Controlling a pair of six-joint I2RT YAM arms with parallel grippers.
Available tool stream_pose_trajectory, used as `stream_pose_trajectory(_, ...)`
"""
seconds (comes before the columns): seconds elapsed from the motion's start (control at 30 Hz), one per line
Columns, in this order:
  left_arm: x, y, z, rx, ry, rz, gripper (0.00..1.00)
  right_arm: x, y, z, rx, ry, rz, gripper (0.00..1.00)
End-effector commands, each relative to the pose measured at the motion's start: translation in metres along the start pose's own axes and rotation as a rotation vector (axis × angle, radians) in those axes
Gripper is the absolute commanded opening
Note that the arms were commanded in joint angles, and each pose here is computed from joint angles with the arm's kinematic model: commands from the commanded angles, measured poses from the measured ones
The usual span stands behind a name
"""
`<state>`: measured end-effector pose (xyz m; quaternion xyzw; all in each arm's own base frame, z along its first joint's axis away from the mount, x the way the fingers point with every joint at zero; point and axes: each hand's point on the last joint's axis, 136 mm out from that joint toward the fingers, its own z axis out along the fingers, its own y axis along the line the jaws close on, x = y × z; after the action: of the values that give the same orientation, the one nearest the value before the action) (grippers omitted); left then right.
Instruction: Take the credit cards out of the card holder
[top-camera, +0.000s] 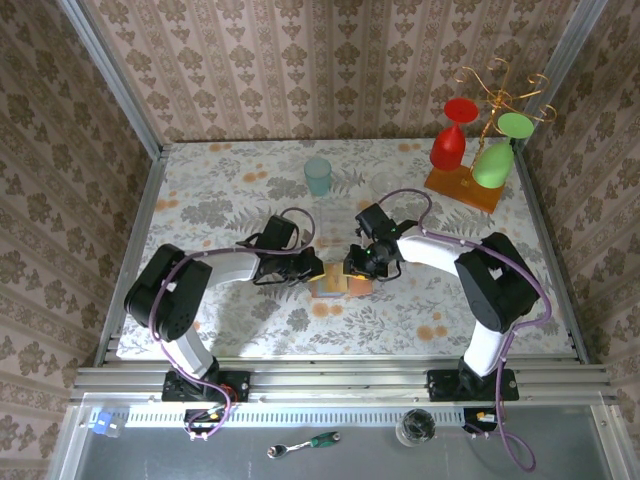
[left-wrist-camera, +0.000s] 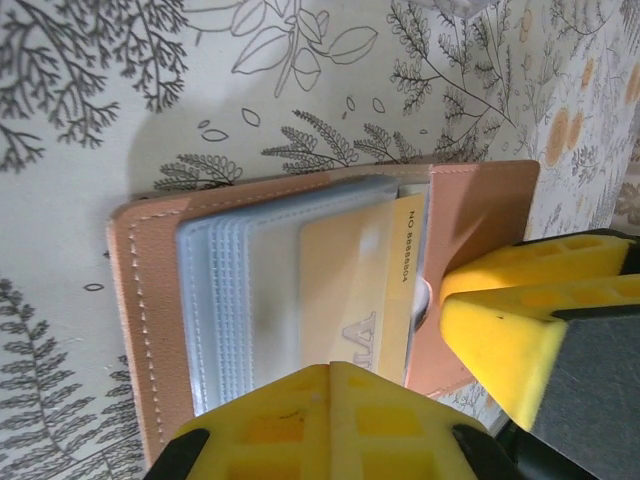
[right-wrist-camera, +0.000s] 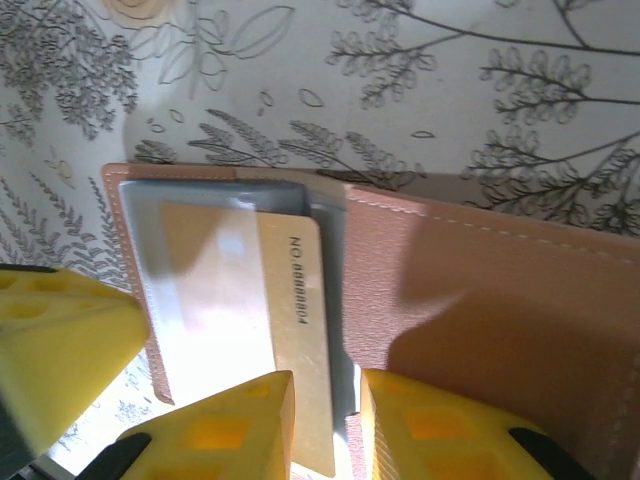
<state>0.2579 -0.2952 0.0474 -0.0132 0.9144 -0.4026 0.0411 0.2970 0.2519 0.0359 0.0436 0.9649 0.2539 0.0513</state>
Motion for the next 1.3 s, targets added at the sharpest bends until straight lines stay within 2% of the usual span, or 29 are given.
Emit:
stream_pose_trajectory(0.0,0.001,-0.006,0.001,0.009,0.017,0.014,0.0,0.0,0.012,-0.004,-0.078,-0.007,-0.014,0.25)
stream_pose_trajectory(0.53,0.01,0.008,0.009,-0.024,0.056,-0.017,0.0,0.005,-0.001,0.011,-0.074,0.038,0.03,0.25)
stream_pose_trajectory(1.27,0.016,0.021,0.011,-0.073,0.083,-0.03,0.0,0.006,0.011,0.02,-0.199,0.073,0.068,0.19)
